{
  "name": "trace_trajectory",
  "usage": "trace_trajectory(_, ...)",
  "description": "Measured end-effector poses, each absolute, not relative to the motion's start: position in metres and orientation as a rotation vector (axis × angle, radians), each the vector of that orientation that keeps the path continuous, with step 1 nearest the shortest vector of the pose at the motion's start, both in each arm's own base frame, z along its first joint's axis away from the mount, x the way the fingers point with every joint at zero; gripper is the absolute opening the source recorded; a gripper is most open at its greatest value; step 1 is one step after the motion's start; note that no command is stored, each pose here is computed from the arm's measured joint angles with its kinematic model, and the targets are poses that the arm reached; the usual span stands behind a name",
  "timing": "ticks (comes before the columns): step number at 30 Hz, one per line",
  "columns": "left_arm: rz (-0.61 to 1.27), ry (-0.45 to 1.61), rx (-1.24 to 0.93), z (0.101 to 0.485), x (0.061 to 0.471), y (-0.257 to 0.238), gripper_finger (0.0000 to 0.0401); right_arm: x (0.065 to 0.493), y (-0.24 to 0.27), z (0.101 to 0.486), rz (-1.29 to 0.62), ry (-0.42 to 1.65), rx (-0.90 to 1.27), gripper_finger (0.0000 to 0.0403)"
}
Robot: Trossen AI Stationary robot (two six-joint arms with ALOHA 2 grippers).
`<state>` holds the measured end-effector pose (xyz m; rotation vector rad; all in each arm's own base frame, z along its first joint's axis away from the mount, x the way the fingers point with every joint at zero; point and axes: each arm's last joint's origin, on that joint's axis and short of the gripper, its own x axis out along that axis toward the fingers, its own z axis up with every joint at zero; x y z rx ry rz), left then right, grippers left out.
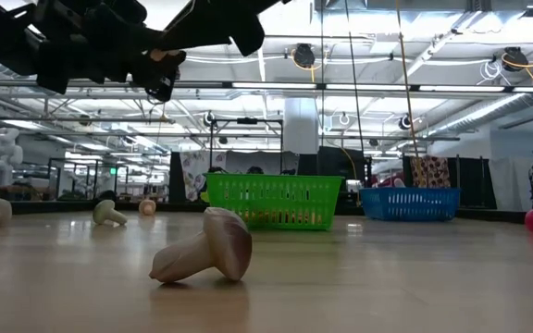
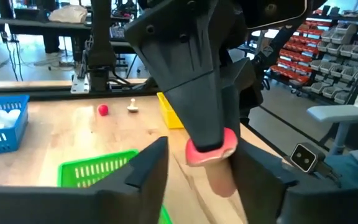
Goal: Sort produce into baskets
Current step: Put the orange mushroom into the yellow bin
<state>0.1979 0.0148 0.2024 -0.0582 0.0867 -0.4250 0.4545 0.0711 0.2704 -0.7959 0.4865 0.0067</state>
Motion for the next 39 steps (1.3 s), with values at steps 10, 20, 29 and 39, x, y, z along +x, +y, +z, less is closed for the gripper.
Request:
trace_trajectory(10,-0.374,0.114,-0.042,0.204,0.190,0.027,0.0245,0.446,0.099,0.273,-0.163,0.508,-0.754,0.0082)
trace_trajectory(20,-0.144,0.284,-0.059,0.202,0.158,0.039,0.0246,0.410,0.156,0.257,-0.277,0.664,-0.617,0.0082)
trace_trajectory(29,0.384,0.528,-0.033,0.180,0.151,0.053,0.0246,0.364,0.185,0.299,-0.179,1.064,0.138,0.0082)
trace_trajectory(39,0.364,0.526,-0.063,0.179,0.153,0.053,0.0246,0.299,0.217,0.290,-0.447,1.602,0.529,0.0082)
